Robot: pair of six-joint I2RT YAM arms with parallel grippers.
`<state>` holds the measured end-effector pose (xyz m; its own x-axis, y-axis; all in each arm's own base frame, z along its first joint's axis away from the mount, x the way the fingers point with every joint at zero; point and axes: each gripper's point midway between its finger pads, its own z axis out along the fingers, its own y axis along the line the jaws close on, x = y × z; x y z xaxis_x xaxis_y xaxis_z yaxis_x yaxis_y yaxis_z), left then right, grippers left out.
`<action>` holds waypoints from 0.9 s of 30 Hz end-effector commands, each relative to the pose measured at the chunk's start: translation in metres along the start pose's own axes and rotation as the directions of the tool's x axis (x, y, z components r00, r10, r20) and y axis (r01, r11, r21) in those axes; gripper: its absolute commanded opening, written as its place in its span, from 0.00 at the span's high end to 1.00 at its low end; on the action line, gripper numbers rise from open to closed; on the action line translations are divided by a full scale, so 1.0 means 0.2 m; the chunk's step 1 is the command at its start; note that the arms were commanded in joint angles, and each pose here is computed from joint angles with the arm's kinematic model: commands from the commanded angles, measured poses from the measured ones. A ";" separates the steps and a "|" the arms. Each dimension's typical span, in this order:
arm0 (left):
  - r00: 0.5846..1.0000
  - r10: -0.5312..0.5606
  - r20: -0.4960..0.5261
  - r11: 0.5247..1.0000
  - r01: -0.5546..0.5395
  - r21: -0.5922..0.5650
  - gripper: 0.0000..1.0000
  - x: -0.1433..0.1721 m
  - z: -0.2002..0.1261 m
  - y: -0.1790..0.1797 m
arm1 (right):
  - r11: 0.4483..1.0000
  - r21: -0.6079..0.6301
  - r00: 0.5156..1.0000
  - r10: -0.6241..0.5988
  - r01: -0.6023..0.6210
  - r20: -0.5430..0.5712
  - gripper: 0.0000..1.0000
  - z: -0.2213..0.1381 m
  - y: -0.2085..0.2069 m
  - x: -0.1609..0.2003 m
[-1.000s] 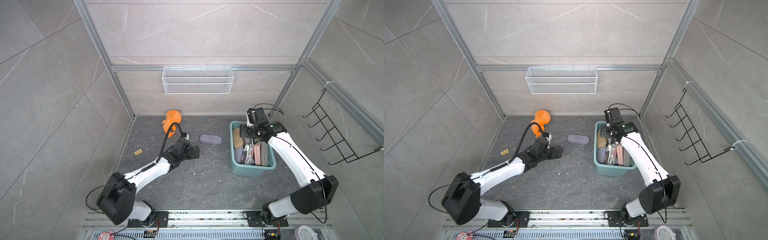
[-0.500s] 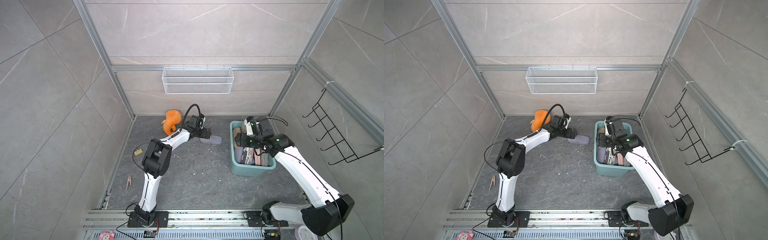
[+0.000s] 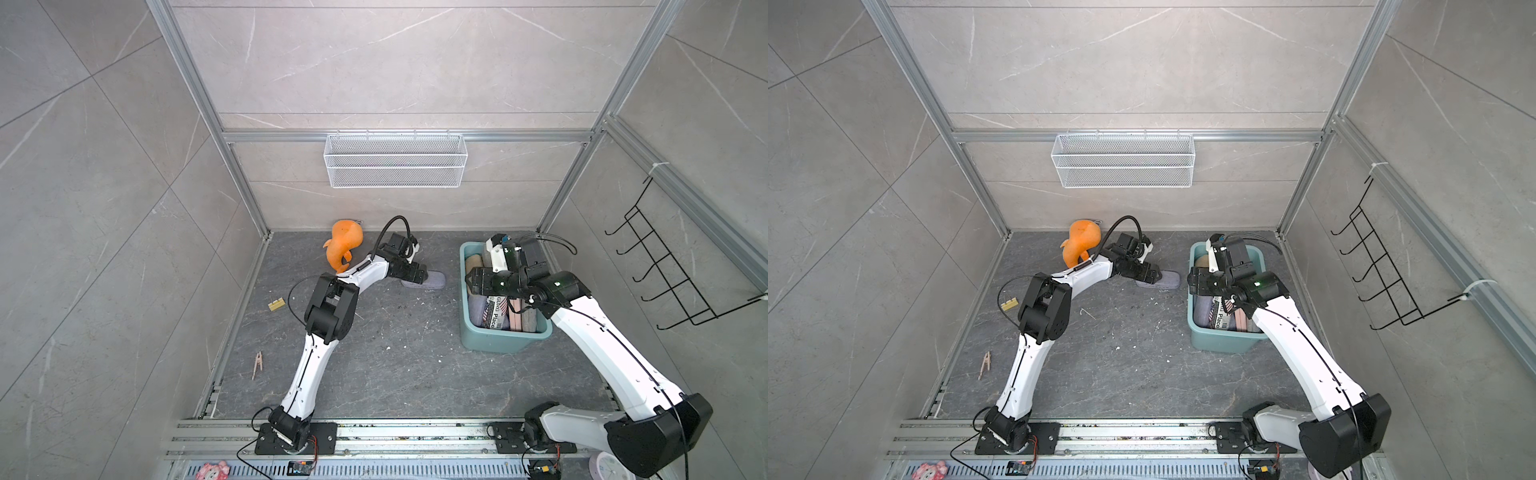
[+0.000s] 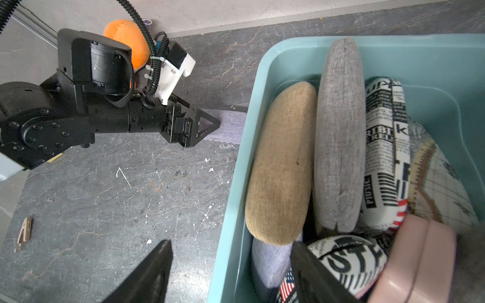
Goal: Put the glasses cases into the storage boxes
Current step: Pick up the glasses case at the center of the board.
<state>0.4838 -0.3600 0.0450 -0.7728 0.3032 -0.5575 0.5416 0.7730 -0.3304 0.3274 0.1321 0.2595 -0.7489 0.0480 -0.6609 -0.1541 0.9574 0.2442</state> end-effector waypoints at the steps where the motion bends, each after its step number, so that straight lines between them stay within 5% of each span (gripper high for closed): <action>1: 1.000 0.007 0.004 1.000 -0.007 0.030 0.06 0.02 -0.13 -0.09 | 0.999 -0.035 1.000 0.003 -0.002 0.009 0.26 -0.04 0.03 0.03; 16: 1.000 0.021 -0.023 0.998 -0.020 0.057 0.07 0.21 -0.24 -0.36 | 1.000 -0.023 1.000 -0.005 0.006 0.014 0.24 -0.09 -0.01 0.10; 27: 0.998 0.027 -0.063 0.987 -0.037 -0.157 0.02 0.20 -0.27 -0.27 | 1.000 -0.023 1.000 -0.008 0.009 0.029 0.20 -0.10 -0.01 0.10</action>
<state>0.3876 -0.3685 0.0625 -0.7836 0.3752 -0.4952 0.5456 0.7967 -0.2598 0.3033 0.1255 0.2549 -0.7438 0.0494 -0.6666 -0.1663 0.9522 0.2561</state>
